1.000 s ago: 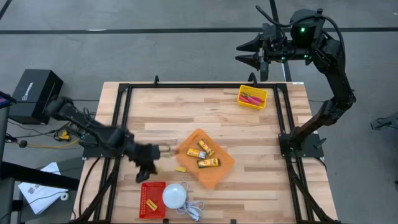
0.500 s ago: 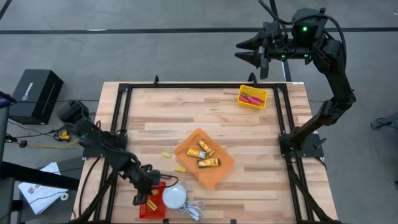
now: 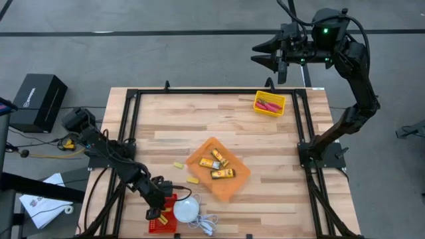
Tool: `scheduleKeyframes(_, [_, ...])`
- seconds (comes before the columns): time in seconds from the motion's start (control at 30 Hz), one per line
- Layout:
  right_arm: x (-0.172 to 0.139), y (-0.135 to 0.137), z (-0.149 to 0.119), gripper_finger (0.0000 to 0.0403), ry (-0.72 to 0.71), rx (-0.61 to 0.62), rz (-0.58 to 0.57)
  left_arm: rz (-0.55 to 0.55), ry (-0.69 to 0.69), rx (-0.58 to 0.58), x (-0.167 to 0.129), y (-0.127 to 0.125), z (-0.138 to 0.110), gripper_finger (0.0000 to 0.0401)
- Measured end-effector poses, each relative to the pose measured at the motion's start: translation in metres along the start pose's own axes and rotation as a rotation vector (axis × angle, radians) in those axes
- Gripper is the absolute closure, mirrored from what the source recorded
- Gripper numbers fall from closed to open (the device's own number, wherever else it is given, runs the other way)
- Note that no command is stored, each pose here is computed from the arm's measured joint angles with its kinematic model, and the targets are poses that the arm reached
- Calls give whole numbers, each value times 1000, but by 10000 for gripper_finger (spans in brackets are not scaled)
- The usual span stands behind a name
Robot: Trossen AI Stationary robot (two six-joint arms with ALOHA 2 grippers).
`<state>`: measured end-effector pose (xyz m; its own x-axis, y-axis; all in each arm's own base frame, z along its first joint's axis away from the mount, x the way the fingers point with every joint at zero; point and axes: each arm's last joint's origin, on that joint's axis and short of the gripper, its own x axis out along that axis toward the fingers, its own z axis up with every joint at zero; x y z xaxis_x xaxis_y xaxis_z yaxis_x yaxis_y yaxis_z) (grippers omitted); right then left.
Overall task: Pick & Place School Supplies
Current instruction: Put the yellow eraser into the red bin
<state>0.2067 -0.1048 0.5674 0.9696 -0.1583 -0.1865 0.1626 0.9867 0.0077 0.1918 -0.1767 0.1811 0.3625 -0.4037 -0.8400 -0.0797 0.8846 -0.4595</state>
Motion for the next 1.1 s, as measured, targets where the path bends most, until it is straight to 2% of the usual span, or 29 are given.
scheduleKeyframes(0.17, [0, 0, 0, 239, -1, -25, -2, -17, 28, -37, 0, 0, -1, 212])
scheduleKeyframes(0.33, [-2, -5, 4, 239, -44, -64, -27, -76, 54, -82, -12, 2, 4, 200])
scheduleKeyframes(0.53, [-6, -15, 11, 239, -116, -90, -75, -55, -2, -142, -45, 19, 13, 219])
scheduleKeyframes(0.77, [-12, -29, 8, 239, -90, -101, -141, 38, -94, -164, -78, 48, 23, 240])
scheduleKeyframes(0.93, [-15, -36, 1, 239, -21, -127, -169, 135, -82, -130, -85, 72, 31, 250])
scheduleKeyframes(1.1, [-21, -48, -3, 239, 10, -130, -222, 233, -102, -192, -78, 108, 56, 276])
